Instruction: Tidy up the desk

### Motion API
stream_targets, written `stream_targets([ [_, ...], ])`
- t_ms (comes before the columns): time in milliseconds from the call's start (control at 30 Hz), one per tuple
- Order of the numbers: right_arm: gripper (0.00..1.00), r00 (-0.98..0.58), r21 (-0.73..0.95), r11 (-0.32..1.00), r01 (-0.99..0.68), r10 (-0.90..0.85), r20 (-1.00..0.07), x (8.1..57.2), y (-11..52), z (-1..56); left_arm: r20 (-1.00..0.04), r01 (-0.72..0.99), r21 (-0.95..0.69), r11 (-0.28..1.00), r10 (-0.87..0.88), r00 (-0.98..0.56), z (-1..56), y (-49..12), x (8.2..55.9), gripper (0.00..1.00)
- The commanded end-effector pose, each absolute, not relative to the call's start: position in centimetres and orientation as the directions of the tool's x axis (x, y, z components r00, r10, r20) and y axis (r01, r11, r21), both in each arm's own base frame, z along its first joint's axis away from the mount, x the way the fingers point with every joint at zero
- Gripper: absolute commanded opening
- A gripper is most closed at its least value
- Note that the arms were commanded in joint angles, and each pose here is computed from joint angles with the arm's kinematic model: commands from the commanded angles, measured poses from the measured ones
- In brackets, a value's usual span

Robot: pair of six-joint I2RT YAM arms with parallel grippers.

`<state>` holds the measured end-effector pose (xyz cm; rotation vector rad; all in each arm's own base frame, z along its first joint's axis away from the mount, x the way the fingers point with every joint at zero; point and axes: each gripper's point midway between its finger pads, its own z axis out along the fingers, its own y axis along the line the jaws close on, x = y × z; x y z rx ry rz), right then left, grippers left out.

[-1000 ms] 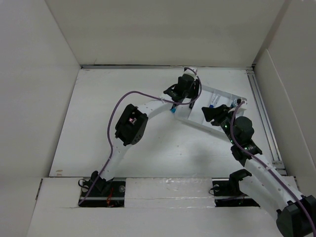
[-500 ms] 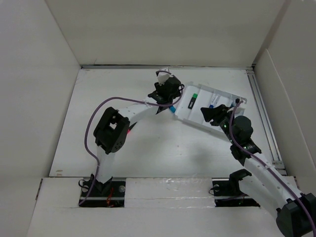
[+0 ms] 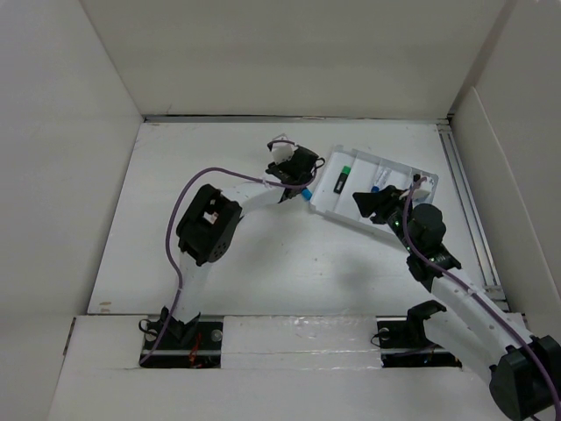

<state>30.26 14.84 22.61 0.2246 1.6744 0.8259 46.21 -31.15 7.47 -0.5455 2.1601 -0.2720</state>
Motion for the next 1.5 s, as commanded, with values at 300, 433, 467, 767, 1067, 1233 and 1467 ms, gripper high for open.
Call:
stream_targets([
  [300, 0.54, -0.249, 0.614, 0.704, -0.357, 0.561, -0.789, 30.6, 15.9, 25.0, -0.741, -0.32, -0.286, 0.903, -0.42, -0.524, 6.3, -31.7, 46.7, 0.46],
  [433, 0.54, -0.26, 0.613, 0.702, -0.362, 0.555, -0.79, 30.6, 16.4, 24.8, -0.734, -0.286, -0.286, 0.915, -0.401, -0.548, 5.7, -32.7, 46.3, 0.47],
  [467, 0.54, -0.26, 0.613, 0.702, -0.362, 0.555, -0.79, 30.6, 16.4, 24.8, -0.734, -0.286, -0.286, 0.915, -0.401, -0.548, 5.7, -32.7, 46.3, 0.47],
  [767, 0.54, -0.254, 0.607, 0.709, -0.36, 0.552, -0.794, 30.6, 16.4, 24.8, -0.744, -0.287, -0.215, 0.934, -0.347, -0.571, 4.1, -31.7, 45.8, 0.45],
  [1067, 0.54, -0.252, 0.604, 0.709, -0.363, 0.55, -0.796, 30.4, 16.4, 25.1, -0.76, -0.286, -0.13, 0.95, -0.28, -0.586, 3.1, -29.9, 44.9, 0.39],
  [1233, 0.54, -0.248, 0.602, 0.71, -0.366, 0.549, -0.798, 30.3, 16.3, 25.2, -0.759, -0.276, -0.083, 0.958, -0.24, -0.604, 2.8, -29.1, 44.2, 0.29],
  [1467, 0.54, -0.253, 0.603, 0.704, -0.376, 0.548, -0.798, 30.2, 16.7, 25.3, -0.758, -0.268, -0.084, 0.96, -0.236, -0.608, 3.2, -28.1, 43.0, 0.09],
])
